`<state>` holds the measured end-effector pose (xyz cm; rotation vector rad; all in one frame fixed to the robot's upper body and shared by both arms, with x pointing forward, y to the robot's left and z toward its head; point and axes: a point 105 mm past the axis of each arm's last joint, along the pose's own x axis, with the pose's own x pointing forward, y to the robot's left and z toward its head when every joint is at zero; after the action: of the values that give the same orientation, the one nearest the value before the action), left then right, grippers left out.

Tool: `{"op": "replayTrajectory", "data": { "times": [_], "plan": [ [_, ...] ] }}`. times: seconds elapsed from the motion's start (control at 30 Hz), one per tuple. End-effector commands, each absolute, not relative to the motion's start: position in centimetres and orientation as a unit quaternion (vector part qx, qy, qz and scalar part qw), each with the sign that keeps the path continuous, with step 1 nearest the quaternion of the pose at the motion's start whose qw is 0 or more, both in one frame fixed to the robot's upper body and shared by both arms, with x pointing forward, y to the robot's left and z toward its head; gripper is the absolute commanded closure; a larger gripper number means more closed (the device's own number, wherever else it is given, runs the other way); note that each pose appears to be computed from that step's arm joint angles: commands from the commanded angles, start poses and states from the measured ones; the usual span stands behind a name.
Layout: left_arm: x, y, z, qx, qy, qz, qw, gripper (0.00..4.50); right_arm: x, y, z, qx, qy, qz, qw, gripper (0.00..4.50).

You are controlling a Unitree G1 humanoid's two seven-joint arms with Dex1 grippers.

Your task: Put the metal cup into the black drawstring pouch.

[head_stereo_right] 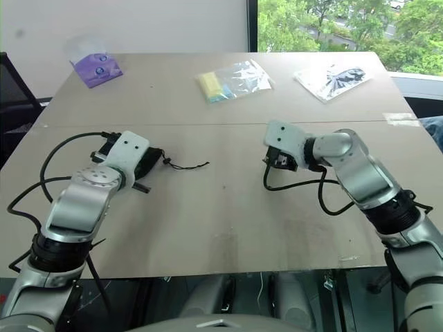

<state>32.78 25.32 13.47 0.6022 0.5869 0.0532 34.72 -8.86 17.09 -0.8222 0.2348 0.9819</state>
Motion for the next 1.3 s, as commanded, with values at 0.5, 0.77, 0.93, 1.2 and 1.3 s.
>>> {"op": "replayTrajectory", "data": {
  "times": [0.5,0.77,0.93,1.2,1.3],
  "plan": [
    [33.1,22.7,16.2,0.199,0.254,-0.029,0.946,4.5,34.6,-10.1,19.5,-0.357,0.076,0.464,0.807,4.47],
    [33.5,20.3,16.2,0.109,0.298,-0.104,0.943,4.5,29.5,-5.5,21.1,-0.115,-0.014,0.557,0.822,4.47],
    [34.0,19.4,15.7,0.045,0.319,-0.134,0.937,4.5,28.2,-3.3,21.1,0.008,-0.042,0.571,0.82,4.47],
    [34.8,18.7,15.5,-0.029,0.335,-0.169,0.926,4.5,28.5,-0.3,20.2,0.11,-0.053,0.582,0.804,4.47],
    [35.1,18.4,15.8,-0.05,0.334,-0.179,0.924,4.5,29.1,0.7,19.0,0.137,-0.041,0.58,0.802,4.47]
  ]
}}
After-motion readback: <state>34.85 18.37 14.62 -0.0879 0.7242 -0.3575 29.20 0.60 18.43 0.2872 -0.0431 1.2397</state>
